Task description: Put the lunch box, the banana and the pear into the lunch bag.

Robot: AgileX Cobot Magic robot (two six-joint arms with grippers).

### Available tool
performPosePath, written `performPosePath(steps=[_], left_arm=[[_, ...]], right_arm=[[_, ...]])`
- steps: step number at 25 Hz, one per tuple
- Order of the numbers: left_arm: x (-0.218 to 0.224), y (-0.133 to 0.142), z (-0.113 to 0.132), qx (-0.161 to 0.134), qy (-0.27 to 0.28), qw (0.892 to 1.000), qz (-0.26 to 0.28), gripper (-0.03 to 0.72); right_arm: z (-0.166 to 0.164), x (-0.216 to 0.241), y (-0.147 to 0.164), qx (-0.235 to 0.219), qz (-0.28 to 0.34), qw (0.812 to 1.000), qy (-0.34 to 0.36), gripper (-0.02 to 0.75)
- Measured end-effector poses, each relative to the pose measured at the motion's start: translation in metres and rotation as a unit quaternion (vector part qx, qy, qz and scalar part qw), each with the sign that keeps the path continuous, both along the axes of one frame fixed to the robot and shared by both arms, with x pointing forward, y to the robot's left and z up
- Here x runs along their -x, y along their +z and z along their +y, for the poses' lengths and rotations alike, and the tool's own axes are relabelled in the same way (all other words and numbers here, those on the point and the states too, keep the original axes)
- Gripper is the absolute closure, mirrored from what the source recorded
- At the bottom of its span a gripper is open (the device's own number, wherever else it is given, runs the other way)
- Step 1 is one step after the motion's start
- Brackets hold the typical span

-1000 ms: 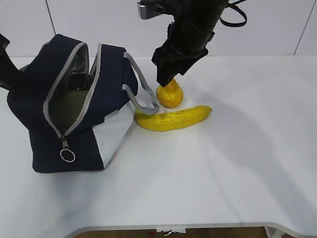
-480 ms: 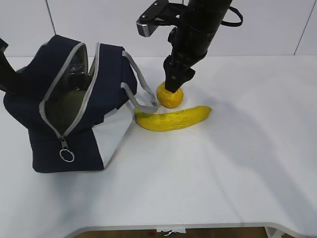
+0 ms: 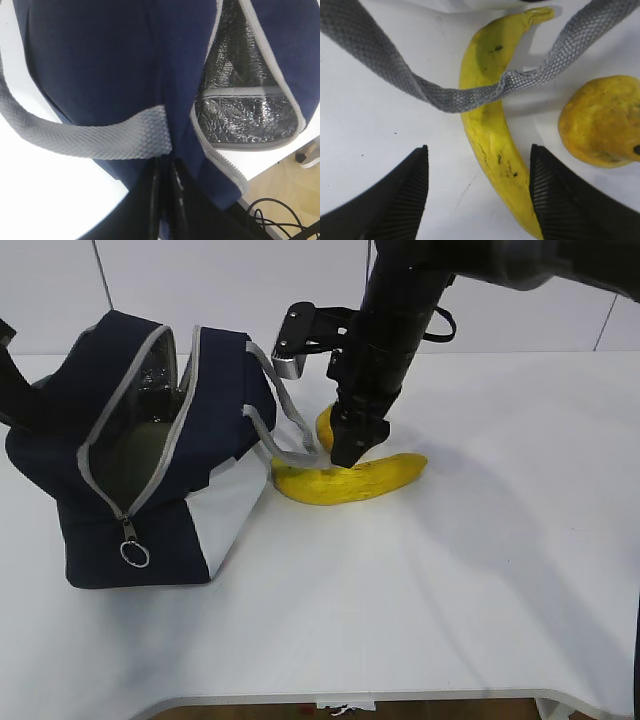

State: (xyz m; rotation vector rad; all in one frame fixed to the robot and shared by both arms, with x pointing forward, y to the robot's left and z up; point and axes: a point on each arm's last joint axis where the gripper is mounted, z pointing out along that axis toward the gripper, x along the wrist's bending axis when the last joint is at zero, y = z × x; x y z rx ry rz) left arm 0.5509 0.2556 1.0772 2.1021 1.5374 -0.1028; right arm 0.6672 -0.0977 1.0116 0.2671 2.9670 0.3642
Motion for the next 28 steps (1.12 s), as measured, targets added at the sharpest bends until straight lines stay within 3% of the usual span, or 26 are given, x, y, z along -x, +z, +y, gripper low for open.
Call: performPosePath(steps=[5, 17, 28], left_arm=[[0.000, 0.000, 0.000, -0.002, 0.000, 1.000, -0.001, 0.691], [0.000, 0.000, 0.001, -0.004, 0.001, 1.000, -0.002, 0.691], [-0.001, 0.000, 0.001, -0.005, 0.001, 1.000, -0.003, 0.692]], right_arm=[[0.001, -0.001, -0.004, 0.002, 0.001, 1.000, 0.015, 0.247], [0.004, -0.008, -0.047, 0.020, 0.037, 0.999, 0.027, 0.248], [0.005, -0.012, -0.057, 0.022, 0.038, 0.998, 0.033, 0.248]])
